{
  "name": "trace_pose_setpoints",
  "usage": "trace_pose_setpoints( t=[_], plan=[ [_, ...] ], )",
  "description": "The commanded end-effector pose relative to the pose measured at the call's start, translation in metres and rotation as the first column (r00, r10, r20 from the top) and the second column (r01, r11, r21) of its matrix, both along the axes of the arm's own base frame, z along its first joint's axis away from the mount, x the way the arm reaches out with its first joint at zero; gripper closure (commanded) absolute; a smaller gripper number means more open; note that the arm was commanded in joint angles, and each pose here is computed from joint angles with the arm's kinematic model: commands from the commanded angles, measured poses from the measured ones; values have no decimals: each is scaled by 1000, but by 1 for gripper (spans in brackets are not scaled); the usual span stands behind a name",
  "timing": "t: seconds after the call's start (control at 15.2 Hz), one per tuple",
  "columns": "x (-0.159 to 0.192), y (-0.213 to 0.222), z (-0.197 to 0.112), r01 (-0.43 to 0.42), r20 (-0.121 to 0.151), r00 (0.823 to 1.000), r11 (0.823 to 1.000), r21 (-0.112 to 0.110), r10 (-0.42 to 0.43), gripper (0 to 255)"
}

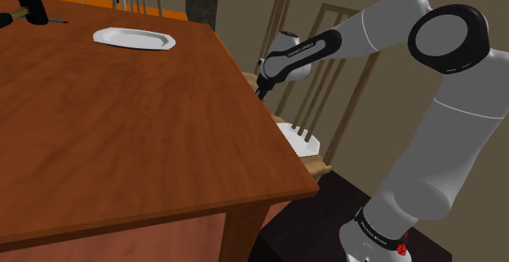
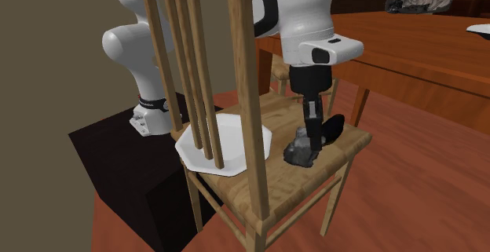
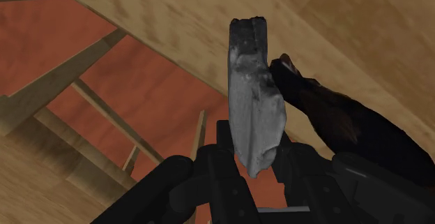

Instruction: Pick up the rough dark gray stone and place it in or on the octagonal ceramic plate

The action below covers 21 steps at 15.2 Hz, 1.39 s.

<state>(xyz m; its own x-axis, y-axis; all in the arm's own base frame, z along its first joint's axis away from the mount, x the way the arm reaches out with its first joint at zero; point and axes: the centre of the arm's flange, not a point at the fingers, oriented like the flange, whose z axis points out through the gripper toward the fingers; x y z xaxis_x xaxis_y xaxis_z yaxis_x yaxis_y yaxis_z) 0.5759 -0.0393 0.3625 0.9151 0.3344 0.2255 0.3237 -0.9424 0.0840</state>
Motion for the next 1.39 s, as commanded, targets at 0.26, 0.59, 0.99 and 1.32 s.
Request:
trace_pose_setpoints(
  t=[0.26, 0.59, 0.99, 1.32],
  plan=[
    [0, 0, 0, 0, -2, 1000, 1000, 0, 0, 255],
    [0, 0, 15, 1, -2, 1000, 1000, 0, -1, 255],
    [0, 0, 47, 1, -2, 1000, 1000, 0, -1, 255],
    [0, 0, 73, 1, -2, 1000, 1000, 0, -1, 255]
  ],
)
